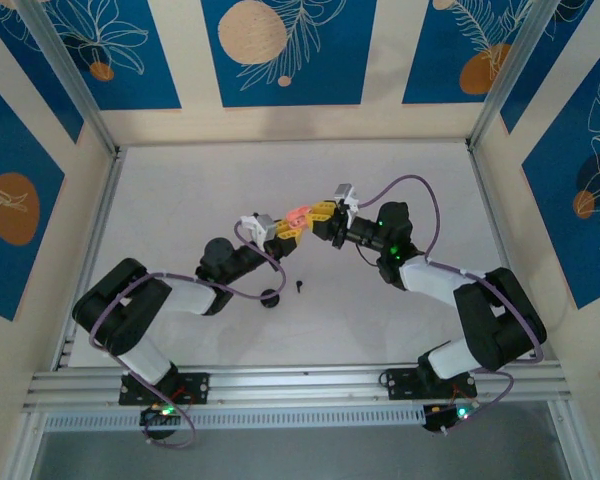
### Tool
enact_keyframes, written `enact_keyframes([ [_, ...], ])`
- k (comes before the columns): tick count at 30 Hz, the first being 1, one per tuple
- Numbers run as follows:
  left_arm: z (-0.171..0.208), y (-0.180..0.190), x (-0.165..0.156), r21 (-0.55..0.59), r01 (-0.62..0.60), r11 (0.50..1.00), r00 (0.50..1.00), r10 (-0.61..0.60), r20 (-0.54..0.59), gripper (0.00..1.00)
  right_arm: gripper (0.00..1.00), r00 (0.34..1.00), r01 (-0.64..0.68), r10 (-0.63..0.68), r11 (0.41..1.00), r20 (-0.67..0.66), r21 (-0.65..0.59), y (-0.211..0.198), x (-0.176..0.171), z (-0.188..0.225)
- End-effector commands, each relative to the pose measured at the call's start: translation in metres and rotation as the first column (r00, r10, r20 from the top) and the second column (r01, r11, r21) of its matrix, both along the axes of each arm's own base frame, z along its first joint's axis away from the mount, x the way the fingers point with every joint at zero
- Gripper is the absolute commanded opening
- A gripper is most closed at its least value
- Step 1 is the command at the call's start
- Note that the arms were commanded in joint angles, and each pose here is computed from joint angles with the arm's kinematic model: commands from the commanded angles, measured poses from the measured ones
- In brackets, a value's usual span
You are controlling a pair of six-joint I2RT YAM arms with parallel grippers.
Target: Insert wireless bluetooth earbuds into charging case
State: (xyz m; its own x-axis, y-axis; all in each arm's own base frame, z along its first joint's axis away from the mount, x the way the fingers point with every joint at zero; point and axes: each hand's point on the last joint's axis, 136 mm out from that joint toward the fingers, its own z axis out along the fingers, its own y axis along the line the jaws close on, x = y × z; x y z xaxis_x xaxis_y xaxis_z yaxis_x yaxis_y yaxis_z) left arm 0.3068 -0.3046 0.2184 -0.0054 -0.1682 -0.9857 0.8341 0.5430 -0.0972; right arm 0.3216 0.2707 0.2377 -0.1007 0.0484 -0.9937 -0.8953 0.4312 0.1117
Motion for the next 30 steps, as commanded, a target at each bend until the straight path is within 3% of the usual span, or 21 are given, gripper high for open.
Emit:
enact_keyframes([
  [1,0.045,0.0,-0.003,-0.093,0.012,0.996,0.995,-0.002,0.099,0.13,0.28,0.998,-0.045,0.044,0.998,-0.037,-0.032,0.003,-0.011,-0.012],
  [18,0.045,0.0,-0.004,-0.083,0.015,0.996,0.994,-0.006,0.11,0.13,0.37,0.996,-0.086,0.085,0.995,-0.03,-0.042,0.004,-0.02,-0.005],
  [24,0.041,-0.002,-0.007,-0.064,0.026,0.998,0.993,-0.018,0.12,0.13,0.47,0.994,-0.108,0.108,0.994,-0.025,-0.018,0.004,-0.027,0.013],
  [30,0.035,-0.004,-0.013,-0.024,0.048,0.999,0.987,-0.044,0.153,0.13,0.48,0.997,-0.066,0.066,0.998,-0.039,0.019,-0.013,-0.032,0.036],
])
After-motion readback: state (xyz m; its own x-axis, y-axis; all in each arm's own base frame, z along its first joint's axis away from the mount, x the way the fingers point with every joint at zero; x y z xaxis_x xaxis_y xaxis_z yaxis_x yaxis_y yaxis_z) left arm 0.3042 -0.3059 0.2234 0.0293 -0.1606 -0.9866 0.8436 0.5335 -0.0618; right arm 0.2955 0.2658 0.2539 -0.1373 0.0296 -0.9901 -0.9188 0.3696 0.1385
